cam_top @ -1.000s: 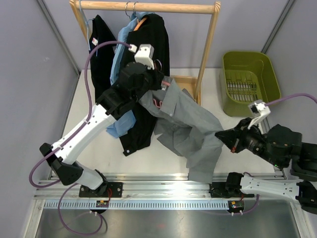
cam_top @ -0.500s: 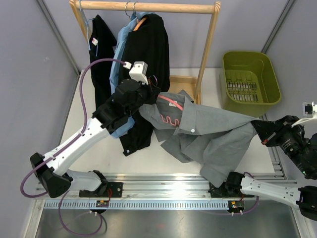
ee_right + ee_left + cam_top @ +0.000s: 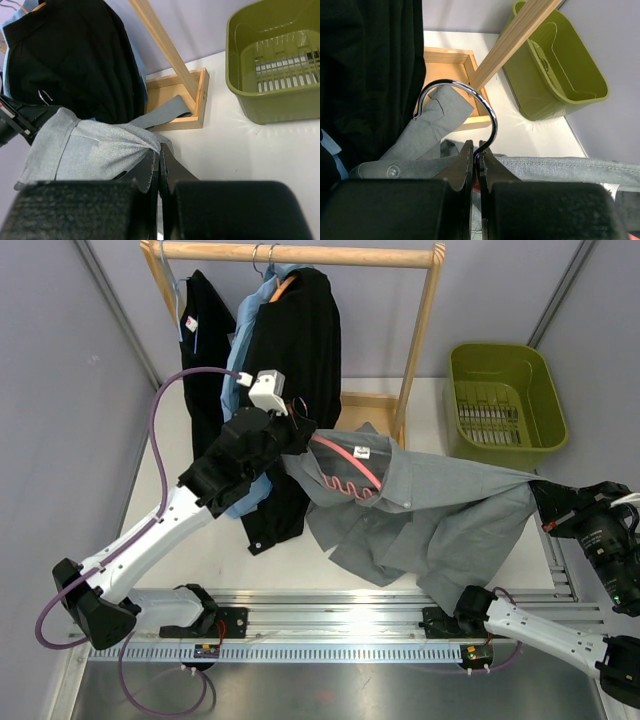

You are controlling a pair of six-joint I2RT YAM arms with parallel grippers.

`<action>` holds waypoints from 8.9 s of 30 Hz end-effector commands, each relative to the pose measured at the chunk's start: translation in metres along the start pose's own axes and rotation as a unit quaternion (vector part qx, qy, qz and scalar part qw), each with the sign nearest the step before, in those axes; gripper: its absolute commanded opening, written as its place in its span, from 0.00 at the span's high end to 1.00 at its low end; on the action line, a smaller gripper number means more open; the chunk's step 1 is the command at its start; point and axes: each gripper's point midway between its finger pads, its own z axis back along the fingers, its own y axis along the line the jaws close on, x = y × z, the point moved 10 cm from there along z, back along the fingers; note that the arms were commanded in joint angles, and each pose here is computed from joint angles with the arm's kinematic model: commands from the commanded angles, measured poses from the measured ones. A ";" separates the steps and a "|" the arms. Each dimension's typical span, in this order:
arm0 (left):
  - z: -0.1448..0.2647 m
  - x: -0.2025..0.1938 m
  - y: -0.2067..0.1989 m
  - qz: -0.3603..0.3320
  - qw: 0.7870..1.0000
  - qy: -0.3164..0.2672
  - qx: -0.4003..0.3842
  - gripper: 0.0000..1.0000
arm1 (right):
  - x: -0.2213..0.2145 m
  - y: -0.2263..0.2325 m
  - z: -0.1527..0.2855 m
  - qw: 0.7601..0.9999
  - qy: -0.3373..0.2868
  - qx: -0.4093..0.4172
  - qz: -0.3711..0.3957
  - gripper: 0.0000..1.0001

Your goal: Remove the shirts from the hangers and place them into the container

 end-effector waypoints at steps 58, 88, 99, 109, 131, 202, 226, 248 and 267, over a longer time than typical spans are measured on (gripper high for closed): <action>0.015 0.034 -0.010 -0.012 0.996 -0.054 0.068 1.00 | -0.063 0.093 -0.057 0.935 0.273 0.164 0.154 0.08; 0.013 -0.021 -0.026 -0.026 0.998 0.006 0.051 1.00 | -0.120 0.141 -0.087 0.879 0.362 0.288 0.114 0.70; 0.010 -0.007 -0.033 -0.026 0.998 -0.011 0.050 1.00 | -0.125 0.130 -0.077 0.875 0.378 0.281 0.109 0.52; 0.015 0.010 -0.036 -0.030 0.998 -0.033 0.055 1.00 | -0.132 0.123 -0.077 0.876 0.389 0.259 0.118 0.58; 0.029 -0.008 -0.011 -0.034 0.995 -0.015 0.092 1.00 | -0.106 0.106 -0.064 0.907 0.344 0.210 0.121 0.34; 0.019 0.016 0.041 0.026 0.989 -0.043 0.138 1.00 | -0.115 0.100 -0.053 0.917 0.327 0.211 0.082 0.43; 0.017 -0.020 0.028 0.017 0.992 -0.008 0.121 1.00 | -0.131 0.145 -0.109 0.950 0.286 0.098 0.078 0.74; 0.020 -0.014 0.021 0.017 0.993 -0.012 0.113 1.00 | -0.154 0.127 -0.109 0.937 0.333 -0.002 0.107 0.46; 0.012 0.040 0.019 0.006 0.987 -0.071 0.145 1.00 | -0.149 0.089 -0.073 0.936 0.344 0.019 0.071 0.95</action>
